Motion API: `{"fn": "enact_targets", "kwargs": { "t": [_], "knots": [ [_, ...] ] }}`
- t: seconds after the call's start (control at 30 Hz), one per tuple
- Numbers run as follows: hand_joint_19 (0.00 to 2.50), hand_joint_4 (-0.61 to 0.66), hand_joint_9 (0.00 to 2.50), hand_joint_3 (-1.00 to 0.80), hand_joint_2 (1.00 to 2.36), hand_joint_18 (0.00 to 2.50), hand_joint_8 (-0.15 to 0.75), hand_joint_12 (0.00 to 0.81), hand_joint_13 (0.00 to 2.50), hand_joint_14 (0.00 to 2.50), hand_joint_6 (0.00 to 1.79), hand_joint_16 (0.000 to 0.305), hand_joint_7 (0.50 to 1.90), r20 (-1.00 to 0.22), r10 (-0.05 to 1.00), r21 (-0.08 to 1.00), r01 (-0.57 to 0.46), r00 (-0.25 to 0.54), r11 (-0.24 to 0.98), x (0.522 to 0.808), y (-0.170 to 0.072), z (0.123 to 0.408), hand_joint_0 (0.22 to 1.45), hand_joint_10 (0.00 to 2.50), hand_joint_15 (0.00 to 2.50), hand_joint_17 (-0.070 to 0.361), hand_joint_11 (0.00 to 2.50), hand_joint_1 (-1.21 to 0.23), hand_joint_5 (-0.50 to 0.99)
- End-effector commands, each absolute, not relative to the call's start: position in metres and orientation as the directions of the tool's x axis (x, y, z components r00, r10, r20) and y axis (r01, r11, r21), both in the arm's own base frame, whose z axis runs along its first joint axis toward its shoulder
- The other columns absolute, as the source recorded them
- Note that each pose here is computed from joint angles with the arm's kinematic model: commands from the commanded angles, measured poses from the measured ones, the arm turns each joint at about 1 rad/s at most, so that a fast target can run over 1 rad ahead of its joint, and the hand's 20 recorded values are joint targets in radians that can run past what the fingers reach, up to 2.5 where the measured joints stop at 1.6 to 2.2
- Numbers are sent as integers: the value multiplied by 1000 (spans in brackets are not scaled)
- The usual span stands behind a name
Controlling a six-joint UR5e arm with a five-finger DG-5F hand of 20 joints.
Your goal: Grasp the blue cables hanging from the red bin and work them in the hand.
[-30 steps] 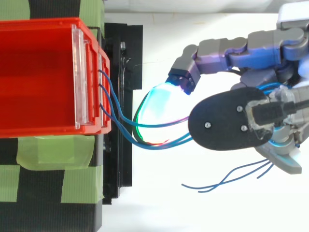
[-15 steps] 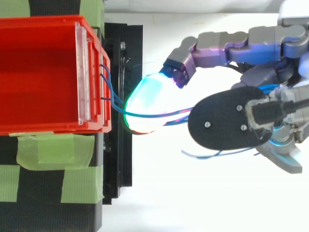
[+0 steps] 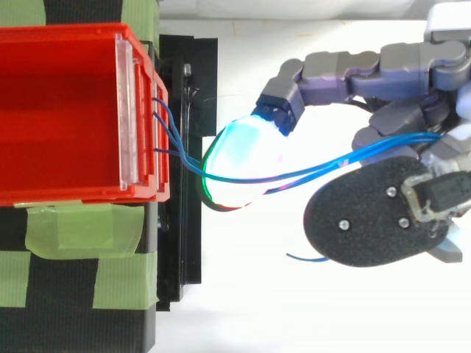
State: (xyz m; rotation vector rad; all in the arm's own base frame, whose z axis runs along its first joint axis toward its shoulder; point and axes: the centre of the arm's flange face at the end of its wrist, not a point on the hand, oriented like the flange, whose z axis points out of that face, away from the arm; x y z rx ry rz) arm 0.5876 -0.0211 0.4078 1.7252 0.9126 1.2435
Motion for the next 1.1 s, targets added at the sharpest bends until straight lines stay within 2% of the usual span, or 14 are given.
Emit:
{"fn": "enact_targets", "kwargs": {
  "t": [0.0, 0.27, 0.37, 0.67, 0.97, 1.07],
  "knots": [
    [1374, 189, 782, -696, 1010, 1199, 511, 522, 833, 2500, 0, 60, 1369, 368, 896, 909, 108, 248, -403, 587, -18, 407, 828, 2500, 1889, 134, 2500, -698, 345],
    [1374, 195, 782, -832, 1006, 1199, 511, 522, 833, 2500, 142, 60, 1349, 202, 952, 955, 170, 231, -244, 585, -18, 406, 829, 2500, 1889, 134, 2500, -694, 362],
    [1374, 201, 782, -844, 1005, 1199, 511, 522, 833, 2500, 167, 60, 1342, 176, 958, 960, 176, 227, -218, 585, -18, 406, 830, 2500, 1889, 134, 2500, -694, 366],
    [1374, 206, 782, -897, 1004, 1199, 511, 522, 833, 2500, 234, 60, 1331, 166, 959, 962, 178, 230, -209, 584, -18, 406, 838, 2500, 1889, 134, 2500, -703, 377],
    [1374, 202, 782, -856, 1006, 1199, 511, 522, 833, 2500, 559, 60, 1253, 130, 966, 967, 186, 225, -174, 584, -18, 406, 871, 2500, 1889, 134, 2500, -722, 359],
    [1374, 206, 782, -857, 1006, 1199, 511, 522, 833, 2500, 587, 60, 1251, 123, 967, 968, 188, 222, -167, 584, -18, 406, 871, 2500, 1889, 134, 2500, -720, 357]
  ]
}}
